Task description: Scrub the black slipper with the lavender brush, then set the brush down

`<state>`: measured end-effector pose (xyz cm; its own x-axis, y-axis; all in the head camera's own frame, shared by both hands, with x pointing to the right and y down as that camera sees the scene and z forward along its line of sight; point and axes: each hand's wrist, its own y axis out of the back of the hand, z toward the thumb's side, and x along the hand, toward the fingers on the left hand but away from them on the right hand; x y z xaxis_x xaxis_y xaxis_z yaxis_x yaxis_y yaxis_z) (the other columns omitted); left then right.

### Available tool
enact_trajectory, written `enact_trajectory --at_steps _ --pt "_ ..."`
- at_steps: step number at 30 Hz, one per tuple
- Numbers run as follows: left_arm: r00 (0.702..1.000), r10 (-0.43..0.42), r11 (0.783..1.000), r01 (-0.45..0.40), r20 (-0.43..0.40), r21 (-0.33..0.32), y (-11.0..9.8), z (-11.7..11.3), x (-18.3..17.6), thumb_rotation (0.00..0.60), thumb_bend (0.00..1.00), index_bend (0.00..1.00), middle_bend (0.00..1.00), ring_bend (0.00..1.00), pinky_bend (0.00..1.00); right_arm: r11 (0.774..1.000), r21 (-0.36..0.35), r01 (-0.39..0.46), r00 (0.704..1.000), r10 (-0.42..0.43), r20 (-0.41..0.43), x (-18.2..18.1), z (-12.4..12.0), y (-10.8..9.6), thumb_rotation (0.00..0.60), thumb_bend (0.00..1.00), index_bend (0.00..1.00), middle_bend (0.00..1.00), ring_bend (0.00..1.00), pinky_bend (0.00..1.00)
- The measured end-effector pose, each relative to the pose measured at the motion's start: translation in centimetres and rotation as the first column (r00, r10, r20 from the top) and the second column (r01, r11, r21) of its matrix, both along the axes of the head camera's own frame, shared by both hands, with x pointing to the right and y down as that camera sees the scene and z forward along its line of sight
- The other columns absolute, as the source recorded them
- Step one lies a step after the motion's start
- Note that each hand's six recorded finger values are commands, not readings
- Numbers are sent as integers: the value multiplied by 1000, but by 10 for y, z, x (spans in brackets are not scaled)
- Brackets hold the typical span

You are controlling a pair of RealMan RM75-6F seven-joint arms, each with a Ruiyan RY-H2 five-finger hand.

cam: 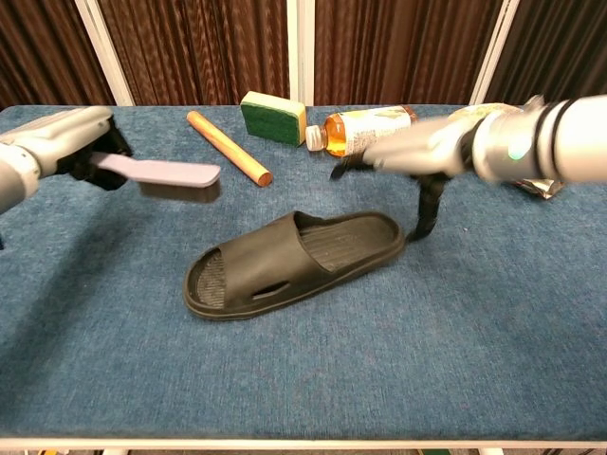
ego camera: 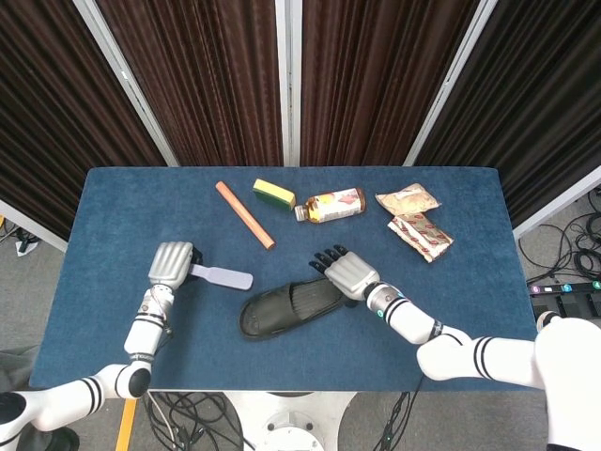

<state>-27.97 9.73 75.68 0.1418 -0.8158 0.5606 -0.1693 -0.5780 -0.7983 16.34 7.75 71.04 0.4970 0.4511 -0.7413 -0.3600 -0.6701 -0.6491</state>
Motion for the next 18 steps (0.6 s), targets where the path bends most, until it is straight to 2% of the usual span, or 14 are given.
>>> enact_trajectory --at_steps 3,4,7,9,11,13,18 --pt "999 8 1000 -6 52 -28 7 8 -16 600 729 723 798 682 988 997 37 -68 997 67 25 20 -21 -17 600 60 0 0 0 0" --pt "998 10 999 -8 58 -36 9 9 -18 600 694 615 714 598 947 996 44 -82 996 80 29 25 -25 -20 600 61 0 0 0 0" --pt "997 24 998 -20 73 -58 11 10 -22 599 535 373 506 395 681 986 75 -148 988 145 47 50 -45 -32 600 61 0 0 0 0" --pt "997 28 997 -23 72 -68 12 8 -22 577 384 271 377 285 510 977 91 -194 980 189 61 69 -57 -36 600 61 0 0 0 0" --pt "997 27 997 -22 65 -73 13 7 -22 501 226 187 243 169 361 966 105 -235 971 228 74 86 -68 -40 600 61 0 0 0 0" --pt "998 24 997 -20 58 -74 14 4 -22 456 140 145 165 104 293 958 111 -266 963 258 82 100 -75 -41 600 61 0 0 0 0" --pt "998 19 996 -13 61 -91 14 1 -23 398 16 87 77 30 222 938 108 -330 942 319 102 128 -85 -38 600 61 0 3 0 0"
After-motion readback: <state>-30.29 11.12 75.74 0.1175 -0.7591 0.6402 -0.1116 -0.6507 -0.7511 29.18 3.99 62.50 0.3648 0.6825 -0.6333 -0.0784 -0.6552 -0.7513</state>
